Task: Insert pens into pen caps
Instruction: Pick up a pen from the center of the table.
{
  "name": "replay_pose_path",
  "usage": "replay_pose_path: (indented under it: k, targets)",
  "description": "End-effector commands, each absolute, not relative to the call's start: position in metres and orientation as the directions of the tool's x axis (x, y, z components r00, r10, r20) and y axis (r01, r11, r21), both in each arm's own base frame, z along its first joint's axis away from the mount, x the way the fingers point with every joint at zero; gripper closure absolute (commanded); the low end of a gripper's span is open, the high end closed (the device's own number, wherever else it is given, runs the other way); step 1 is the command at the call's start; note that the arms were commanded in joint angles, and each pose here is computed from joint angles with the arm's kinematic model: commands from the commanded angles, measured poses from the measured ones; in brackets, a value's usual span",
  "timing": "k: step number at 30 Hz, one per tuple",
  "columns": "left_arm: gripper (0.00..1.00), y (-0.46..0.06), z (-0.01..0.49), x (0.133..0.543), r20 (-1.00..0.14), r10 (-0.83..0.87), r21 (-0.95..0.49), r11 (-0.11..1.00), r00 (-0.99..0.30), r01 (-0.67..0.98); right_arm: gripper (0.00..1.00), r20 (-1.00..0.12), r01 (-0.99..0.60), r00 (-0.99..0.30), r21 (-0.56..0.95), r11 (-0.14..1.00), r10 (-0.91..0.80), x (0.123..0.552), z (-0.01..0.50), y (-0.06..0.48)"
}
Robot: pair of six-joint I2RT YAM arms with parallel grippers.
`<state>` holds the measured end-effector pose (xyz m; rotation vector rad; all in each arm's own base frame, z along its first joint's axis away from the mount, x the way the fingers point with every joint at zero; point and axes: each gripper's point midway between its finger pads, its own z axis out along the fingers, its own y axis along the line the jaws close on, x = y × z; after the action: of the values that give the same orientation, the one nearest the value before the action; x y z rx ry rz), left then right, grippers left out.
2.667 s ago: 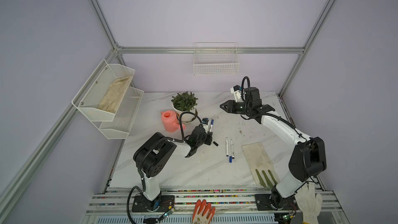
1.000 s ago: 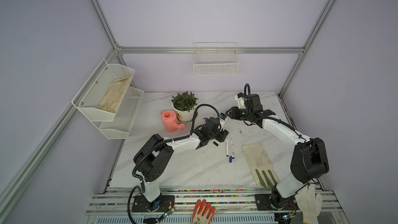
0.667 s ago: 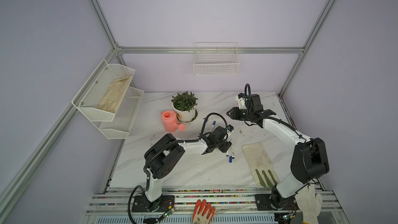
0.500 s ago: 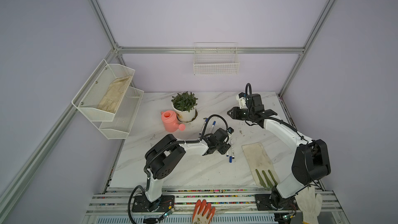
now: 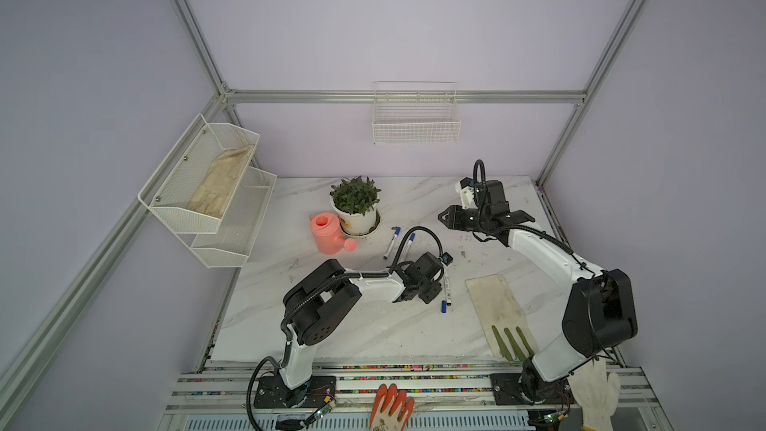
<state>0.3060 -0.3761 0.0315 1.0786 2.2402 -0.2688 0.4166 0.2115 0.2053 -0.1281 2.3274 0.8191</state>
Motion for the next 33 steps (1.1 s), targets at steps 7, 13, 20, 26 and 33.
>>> replay_pose_path:
  k: [7,13,20,26,33]
  targets:
    - [1.00,-0.382,0.043,0.319,-0.612,0.635,0.109,0.658,-0.471,0.745,0.67,-0.630,-0.279,-0.767,0.503,0.818,0.125,0.413,0.212,0.203]
    - [1.00,-0.387,0.118,0.352,-0.769,0.453,0.052,0.749,-0.452,0.661,0.66,-0.640,-0.280,-0.757,0.501,0.819,0.132,0.412,0.220,0.200]
    - [1.00,-0.362,0.189,0.386,-0.881,0.115,-0.208,0.777,-0.459,0.594,0.60,-0.655,-0.371,-0.750,0.530,0.763,0.091,0.398,0.237,0.212]
    - [1.00,-0.343,0.205,0.397,-0.896,-0.009,-0.288,0.772,-0.443,0.567,0.58,-0.631,-0.418,-0.772,0.592,0.689,0.074,0.382,0.234,0.225]
    - [1.00,-0.345,0.207,0.392,-0.902,-0.006,-0.291,0.749,-0.432,0.595,0.58,-0.633,-0.447,-0.764,0.658,0.606,0.124,0.383,0.243,0.238]
